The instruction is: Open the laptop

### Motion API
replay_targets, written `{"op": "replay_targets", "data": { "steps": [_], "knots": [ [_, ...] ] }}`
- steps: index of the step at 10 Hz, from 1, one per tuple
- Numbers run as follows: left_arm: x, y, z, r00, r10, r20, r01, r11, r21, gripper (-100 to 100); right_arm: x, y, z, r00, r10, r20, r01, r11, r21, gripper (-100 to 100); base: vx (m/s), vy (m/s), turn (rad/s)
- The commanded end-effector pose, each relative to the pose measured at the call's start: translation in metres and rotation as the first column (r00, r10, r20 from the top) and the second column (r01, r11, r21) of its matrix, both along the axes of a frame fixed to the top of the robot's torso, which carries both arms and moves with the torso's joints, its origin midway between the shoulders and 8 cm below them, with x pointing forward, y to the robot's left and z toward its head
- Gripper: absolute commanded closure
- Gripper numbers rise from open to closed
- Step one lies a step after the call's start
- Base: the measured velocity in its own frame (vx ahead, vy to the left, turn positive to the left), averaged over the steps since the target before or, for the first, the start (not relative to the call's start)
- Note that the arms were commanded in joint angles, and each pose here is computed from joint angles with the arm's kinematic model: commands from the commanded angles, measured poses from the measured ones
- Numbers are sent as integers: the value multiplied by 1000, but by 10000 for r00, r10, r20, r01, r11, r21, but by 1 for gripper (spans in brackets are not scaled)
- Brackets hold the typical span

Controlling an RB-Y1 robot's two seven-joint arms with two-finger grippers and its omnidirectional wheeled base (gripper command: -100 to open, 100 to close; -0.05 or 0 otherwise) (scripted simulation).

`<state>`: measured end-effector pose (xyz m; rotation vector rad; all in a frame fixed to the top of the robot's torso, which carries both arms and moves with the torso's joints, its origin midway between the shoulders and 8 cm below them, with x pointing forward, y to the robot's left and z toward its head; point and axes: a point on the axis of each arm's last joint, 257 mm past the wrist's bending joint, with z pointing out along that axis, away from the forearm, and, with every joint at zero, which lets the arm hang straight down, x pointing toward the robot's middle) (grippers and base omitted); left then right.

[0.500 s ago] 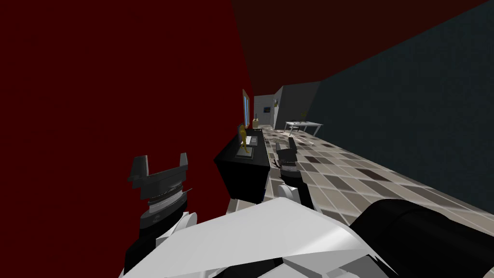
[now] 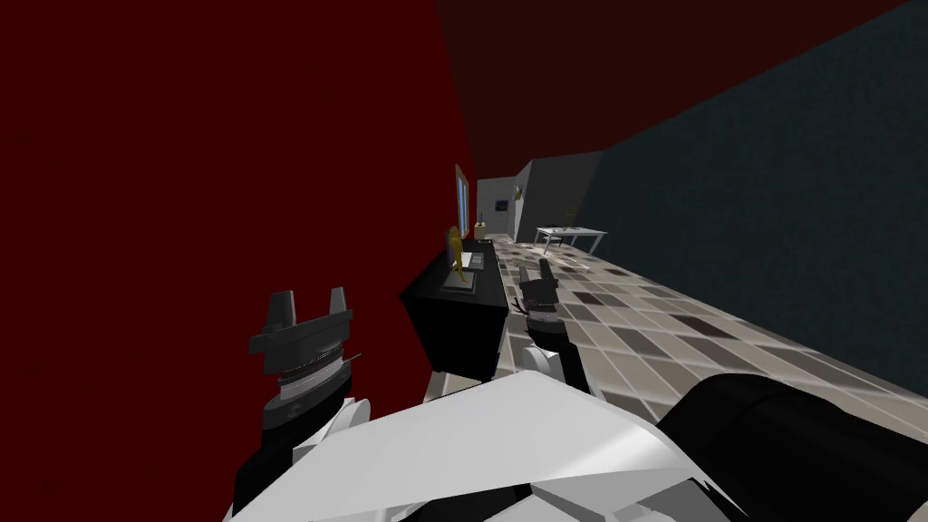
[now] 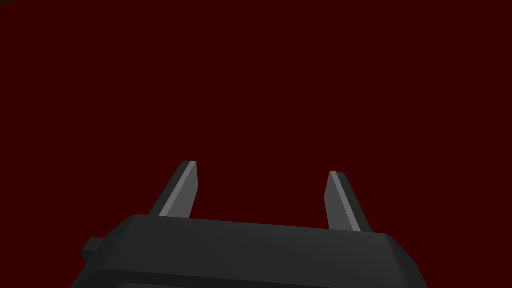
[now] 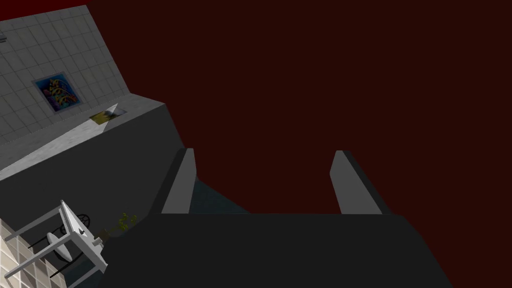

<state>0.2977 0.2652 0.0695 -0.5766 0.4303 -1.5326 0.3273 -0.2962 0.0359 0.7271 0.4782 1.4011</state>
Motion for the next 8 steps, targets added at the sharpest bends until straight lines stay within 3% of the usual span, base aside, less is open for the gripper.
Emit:
{"op": "replay_targets", "data": {
  "steps": [1, 4, 5, 8],
  "knots": [
    [0, 0, 0, 10000, 0, 0, 0, 10000, 0, 0, 0, 0, 0, 10000, 0, 0, 0, 10000, 0, 0, 0, 0, 0],
    [0, 0, 0, 10000, 0, 1, 0, 10000, 0, 0, 0, 0, 0, 10000, 0, 1, 0, 10000, 0, 0, 0, 0, 0],
    [0, 0, 0, 10000, 0, 1, 0, 10000, 0, 0, 3, 2, 4, 9999, 159, 58, -157, 9994, -322, -100, -9, -7, 52],
    [0, 0, 0, 10000, 0, -5, 0, 10000, 0, 0, 10, 0, 22, 9982, 369, 472, -326, 9956, -877, -100, -37, -31, 115]
  ]
}}
